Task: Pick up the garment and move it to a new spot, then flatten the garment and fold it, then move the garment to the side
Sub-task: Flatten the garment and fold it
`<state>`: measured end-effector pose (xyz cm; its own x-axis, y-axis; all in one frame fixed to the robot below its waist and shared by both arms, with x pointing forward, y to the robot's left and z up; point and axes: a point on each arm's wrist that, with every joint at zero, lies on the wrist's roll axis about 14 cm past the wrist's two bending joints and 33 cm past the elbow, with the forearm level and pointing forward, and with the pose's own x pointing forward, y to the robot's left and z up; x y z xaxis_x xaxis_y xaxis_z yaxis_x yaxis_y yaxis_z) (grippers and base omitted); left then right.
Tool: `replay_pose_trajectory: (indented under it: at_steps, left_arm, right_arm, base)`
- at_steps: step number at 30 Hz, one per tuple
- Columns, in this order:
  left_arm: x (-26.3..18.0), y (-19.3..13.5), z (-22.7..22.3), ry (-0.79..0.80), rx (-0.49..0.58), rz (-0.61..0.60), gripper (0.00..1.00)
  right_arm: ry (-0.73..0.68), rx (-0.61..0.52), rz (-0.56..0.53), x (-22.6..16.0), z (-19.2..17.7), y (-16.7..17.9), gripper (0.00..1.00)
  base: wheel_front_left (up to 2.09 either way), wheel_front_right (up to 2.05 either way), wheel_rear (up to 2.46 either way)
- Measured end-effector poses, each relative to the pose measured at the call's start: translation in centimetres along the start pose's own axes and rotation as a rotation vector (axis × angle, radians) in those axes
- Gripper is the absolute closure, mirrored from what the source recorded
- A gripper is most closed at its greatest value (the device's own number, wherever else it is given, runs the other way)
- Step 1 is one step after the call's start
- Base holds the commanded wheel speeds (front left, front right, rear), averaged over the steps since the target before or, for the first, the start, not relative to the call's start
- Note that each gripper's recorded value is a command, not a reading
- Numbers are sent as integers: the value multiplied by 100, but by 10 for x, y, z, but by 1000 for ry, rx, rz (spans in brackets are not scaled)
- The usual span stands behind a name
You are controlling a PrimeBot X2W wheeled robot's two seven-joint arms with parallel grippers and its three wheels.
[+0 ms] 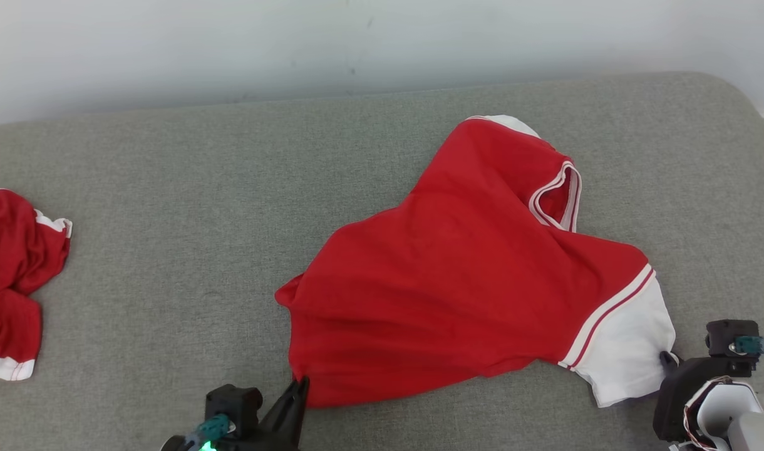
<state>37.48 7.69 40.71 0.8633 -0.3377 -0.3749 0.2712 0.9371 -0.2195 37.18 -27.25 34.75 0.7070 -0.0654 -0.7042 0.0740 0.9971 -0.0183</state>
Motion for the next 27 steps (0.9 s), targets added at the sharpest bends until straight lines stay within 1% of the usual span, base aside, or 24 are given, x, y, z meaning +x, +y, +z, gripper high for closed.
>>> replay_pose_trajectory:
  at_steps: [3,5,7,9,11,14,16,17,19,22,25,27]
  left_arm:
    - [-1,1,12,-59,-30,5,100]
    - [-3,3,27,-121,-70,4,100]
    - [-4,2,43,-184,-116,-5,100]
    - [-5,0,63,-249,-176,-24,100]
    - [-3,-1,79,-285,-225,-46,100]
    - [7,-6,104,-308,-263,-95,100]
    - [18,-6,130,-336,-307,-131,100]
    - [24,-4,145,-350,-306,-145,100]
    - [38,2,179,-387,-277,-167,100]
    - [60,22,226,-441,-250,-151,100]
    - [84,38,273,-505,-205,-135,100]
    - [99,50,298,-552,-185,-113,100]
  right_arm:
    - [-49,26,1,-2,7,-1,100]
    - [-108,101,18,-4,19,4,100]
    - [-195,195,50,-7,41,13,100]
    - [-295,279,98,-13,71,24,100]
    - [-388,321,139,-23,105,28,100]
    - [-471,340,214,-35,148,40,100]
    - [-511,327,263,-41,179,50,100]
    - [-534,313,284,-44,196,56,100]
    - [-584,302,329,-49,234,67,100]
    - [-674,238,348,-53,289,77,100]
    - [-795,237,395,-60,345,94,100]
    - [-859,218,380,-57,371,96,100]
  base:
    - [0,0,0]
    - [0,0,0]
    - [0,0,0]
    - [0,0,0]
    - [0,0,0]
    - [0,0,0]
    - [0,0,0]
    - [0,0,0]
    - [0,0,0]
    - [0,0,0]
    - [0,0,0]
    - [0,0,0]
